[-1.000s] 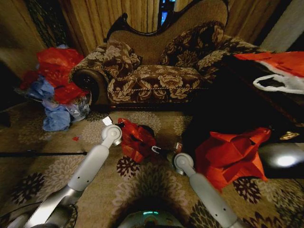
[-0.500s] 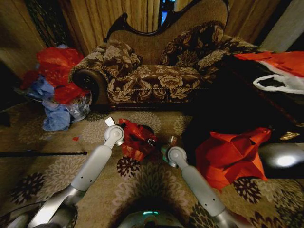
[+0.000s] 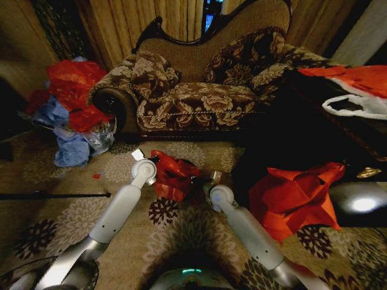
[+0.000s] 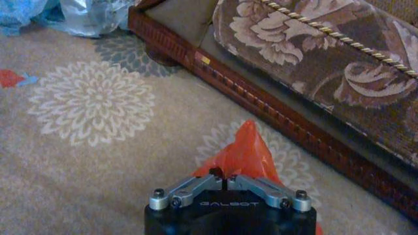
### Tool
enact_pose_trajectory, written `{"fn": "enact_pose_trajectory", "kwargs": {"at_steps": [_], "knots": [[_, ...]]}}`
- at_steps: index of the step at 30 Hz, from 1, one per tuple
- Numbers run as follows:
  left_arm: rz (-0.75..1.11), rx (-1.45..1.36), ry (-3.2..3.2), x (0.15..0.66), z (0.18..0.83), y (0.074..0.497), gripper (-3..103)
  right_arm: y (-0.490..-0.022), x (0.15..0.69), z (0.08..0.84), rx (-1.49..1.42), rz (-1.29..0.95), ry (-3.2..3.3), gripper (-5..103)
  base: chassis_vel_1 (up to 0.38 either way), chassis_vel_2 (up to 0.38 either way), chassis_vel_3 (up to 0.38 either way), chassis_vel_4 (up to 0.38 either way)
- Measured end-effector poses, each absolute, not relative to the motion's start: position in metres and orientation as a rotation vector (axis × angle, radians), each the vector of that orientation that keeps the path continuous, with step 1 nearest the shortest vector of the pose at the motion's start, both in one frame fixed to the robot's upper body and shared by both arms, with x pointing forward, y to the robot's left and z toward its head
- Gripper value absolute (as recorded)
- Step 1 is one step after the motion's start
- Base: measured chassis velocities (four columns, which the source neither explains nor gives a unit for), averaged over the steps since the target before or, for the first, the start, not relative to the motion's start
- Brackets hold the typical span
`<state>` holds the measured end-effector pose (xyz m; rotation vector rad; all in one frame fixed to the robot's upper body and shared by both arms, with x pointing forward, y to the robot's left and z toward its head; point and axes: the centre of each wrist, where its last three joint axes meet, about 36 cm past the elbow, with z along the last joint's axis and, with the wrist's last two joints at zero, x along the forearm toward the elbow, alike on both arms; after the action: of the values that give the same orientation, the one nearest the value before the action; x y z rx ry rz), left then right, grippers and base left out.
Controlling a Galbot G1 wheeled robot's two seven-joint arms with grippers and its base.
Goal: Place a garbage bag over the trash bin.
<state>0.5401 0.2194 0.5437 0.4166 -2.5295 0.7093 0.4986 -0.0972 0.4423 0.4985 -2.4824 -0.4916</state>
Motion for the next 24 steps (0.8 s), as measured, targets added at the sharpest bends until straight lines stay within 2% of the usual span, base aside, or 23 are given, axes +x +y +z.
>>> {"fn": "enact_pose_trajectory", "kwargs": {"at_steps": [12,24], "knots": [[0.712,0.407,-2.526,0.538,0.545,0.215,0,-0.100,0.501,0.437,0.477,-0.463,-2.500,0,0.000,0.000,0.000,0.000],[0.758,0.392,-2.523,0.527,0.546,0.207,0,-0.094,0.560,0.464,0.484,-0.290,-2.679,0,0.000,0.000,0.000,0.000]]}}
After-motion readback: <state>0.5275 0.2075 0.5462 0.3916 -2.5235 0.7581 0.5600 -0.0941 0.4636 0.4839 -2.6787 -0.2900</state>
